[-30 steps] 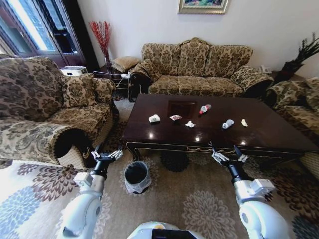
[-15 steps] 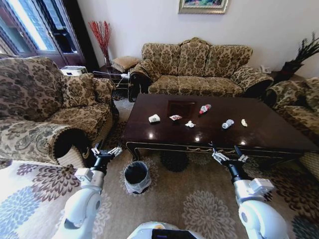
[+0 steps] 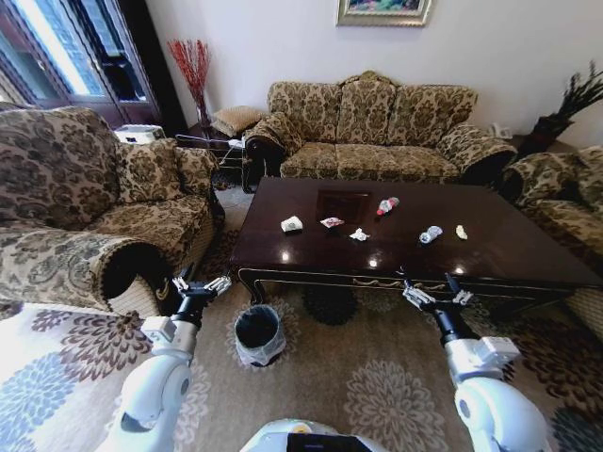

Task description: Move to the front of the table and place the trash on the table into the trash bin.

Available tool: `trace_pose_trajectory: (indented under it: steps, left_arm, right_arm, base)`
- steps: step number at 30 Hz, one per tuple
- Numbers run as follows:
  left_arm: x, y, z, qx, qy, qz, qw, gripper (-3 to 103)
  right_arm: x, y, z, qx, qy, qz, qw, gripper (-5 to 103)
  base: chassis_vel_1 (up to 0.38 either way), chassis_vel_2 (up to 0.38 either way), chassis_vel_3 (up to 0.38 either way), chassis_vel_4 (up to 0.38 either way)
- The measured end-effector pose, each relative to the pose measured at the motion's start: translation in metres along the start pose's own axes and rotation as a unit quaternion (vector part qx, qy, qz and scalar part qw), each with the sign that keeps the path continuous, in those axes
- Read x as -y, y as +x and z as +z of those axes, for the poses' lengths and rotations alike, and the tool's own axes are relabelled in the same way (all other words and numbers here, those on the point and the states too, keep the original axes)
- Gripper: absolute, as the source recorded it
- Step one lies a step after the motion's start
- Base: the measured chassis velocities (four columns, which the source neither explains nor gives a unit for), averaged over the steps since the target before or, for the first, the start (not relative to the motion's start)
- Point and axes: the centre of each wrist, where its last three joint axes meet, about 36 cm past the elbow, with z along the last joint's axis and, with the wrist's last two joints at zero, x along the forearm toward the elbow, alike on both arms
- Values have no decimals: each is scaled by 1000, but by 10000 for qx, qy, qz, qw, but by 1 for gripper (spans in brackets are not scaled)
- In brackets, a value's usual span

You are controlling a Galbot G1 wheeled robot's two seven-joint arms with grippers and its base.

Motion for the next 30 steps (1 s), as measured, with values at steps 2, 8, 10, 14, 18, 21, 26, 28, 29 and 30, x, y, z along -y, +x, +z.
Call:
trace_pose_trajectory:
  steps: [2, 8, 10, 14, 18, 21, 26, 28, 29, 30]
  left_arm:
    - [0, 0, 0, 2, -2, 0, 10000, 100]
    - [0, 0, 0, 4, -3, 0, 10000, 100]
    - [0, 0, 0, 5, -4, 1, 10000, 100]
    - [0, 0, 0, 6, -5, 2, 10000, 100]
    - [0, 0, 0, 7, -5, 2, 10000, 100]
    - [0, 0, 0, 7, -5, 2, 10000, 100]
    - [1, -1, 6, -57, -56, -31, 10000, 100]
    - [2, -1, 11, -113, -65, -51, 9999, 100]
    - [2, -2, 13, -104, -41, -58, 9999, 100]
    - [3, -3, 15, -89, 28, -61, 9999, 100]
  right_arm:
    - [-1, 0, 4, -63, -29, -47, 10000, 100]
    - [-1, -2, 26, -239, -101, -58, 9996, 100]
    - [-1, -1, 29, -240, -120, -35, 9996, 100]
    - [-1, -1, 19, -118, -104, 9, 9999, 100]
    - [1, -2, 13, -53, -52, 30, 10000, 100]
    - [2, -2, 12, -52, -36, 36, 10000, 100]
    - [2, -3, 12, -49, -38, 32, 10000, 100]
    - [2, -3, 12, -43, -38, 30, 10000, 100]
    - [3, -4, 12, -39, -40, 29, 10000, 100]
    - [3, -3, 12, -40, -44, 28, 10000, 100]
  base:
    - [0, 0, 0, 0]
    - [0, 0, 0, 0]
    - [0, 0, 0, 0]
    - [0, 0, 0, 0]
    - [0, 0, 0, 0]
    - [0, 0, 0, 0]
    - [0, 0, 0, 0]
    - [0, 0, 0, 0]
    - [0, 0, 0, 0]
    - [0, 0, 0, 0]
